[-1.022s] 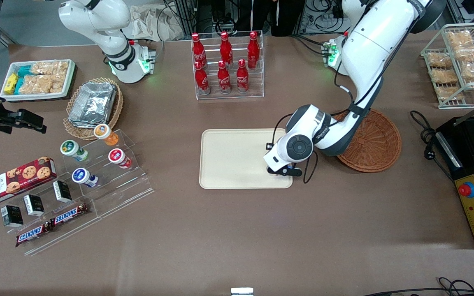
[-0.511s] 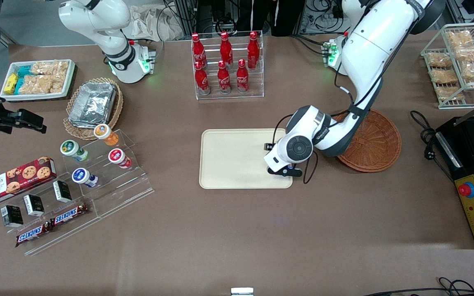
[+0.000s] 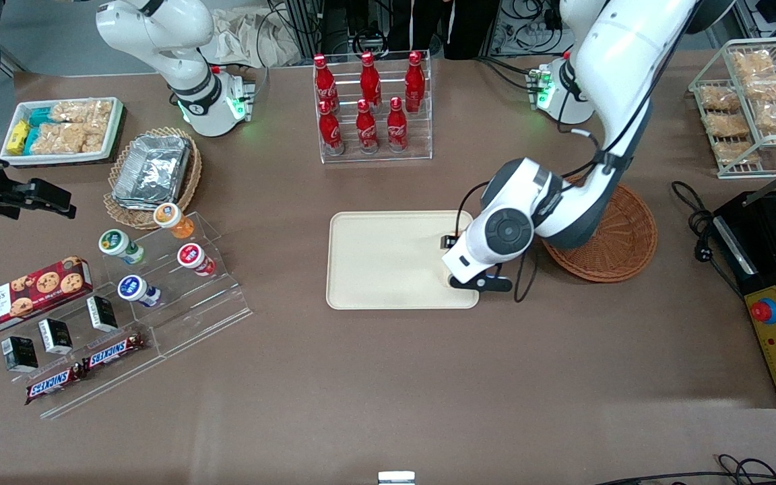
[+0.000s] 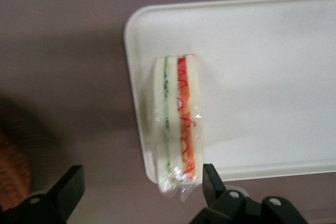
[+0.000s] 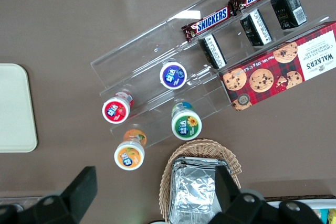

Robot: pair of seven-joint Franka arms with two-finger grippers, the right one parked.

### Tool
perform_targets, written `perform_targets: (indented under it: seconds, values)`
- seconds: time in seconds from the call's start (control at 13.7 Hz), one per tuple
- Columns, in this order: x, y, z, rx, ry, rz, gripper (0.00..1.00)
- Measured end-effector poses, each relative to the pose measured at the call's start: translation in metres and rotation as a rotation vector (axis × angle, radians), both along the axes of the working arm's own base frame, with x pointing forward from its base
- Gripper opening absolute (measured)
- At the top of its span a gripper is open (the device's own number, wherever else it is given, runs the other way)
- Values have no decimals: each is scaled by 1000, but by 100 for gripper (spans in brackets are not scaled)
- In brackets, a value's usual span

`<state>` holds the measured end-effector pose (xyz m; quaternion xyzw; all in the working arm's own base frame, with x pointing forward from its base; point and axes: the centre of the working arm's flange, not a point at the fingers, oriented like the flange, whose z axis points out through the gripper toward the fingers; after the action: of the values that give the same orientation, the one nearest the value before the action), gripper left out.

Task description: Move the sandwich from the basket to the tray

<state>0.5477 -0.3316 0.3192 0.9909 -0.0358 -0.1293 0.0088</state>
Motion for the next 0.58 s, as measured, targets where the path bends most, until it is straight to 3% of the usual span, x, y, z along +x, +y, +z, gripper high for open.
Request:
perform_targets:
  seconds: [0.29,0.58]
  values:
    - [7,56,71,42,-15,27,100]
    - [12,143,114,38,-34,-19,100]
